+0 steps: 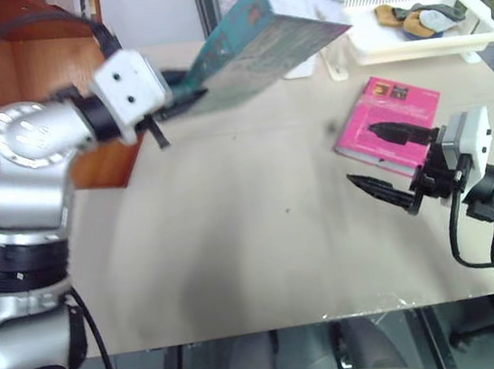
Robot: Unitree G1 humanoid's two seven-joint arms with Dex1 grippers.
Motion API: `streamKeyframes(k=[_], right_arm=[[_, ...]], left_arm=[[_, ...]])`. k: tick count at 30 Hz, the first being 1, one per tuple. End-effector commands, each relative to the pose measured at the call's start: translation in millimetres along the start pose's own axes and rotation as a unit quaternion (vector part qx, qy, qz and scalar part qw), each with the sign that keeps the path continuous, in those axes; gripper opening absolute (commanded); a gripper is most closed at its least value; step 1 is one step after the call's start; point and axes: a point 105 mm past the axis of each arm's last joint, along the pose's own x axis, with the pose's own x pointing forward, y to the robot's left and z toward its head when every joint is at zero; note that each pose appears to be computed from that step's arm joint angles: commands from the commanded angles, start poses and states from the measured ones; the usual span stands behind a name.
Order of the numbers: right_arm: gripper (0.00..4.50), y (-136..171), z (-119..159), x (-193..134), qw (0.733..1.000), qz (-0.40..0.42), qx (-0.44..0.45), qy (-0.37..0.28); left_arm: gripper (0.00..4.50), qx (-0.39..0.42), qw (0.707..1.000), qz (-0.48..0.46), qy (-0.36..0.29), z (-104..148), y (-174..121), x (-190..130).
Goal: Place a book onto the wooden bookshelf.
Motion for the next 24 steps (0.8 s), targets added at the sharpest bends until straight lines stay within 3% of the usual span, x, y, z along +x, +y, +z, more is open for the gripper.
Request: streamKeyframes(k=[1,6,11,15,19,24], right_arm=[[4.5,-5,6,-1,1.0,0.01,-0.021,-0.011],[4.5,-17,6,4,0.999,0.029,-0.036,-0.017],[4.5,-22,13,18,0.997,0.046,-0.049,-0.042],[4.5,-21,13,23,0.996,0.051,-0.048,-0.05],[4.5,-14,25,36,0.994,0.059,-0.057,-0.079],[4.5,1,56,52,0.982,0.096,-0.084,-0.138]], left_arm=[[0.73,0.062,0.997,-0.013,0.035,-1,22,-30],[0.73,0.067,0.986,-0.067,0.139,-6,48,-90],[0.73,0.115,0.945,-0.023,0.306,-45,74,-146],[0.73,0.114,0.94,-0.031,0.321,-56,74,-158],[0.73,0.093,0.919,-0.044,0.38,-90,66,-182],[0.73,0.063,0.929,-0.023,0.364,-119,51,-176]])
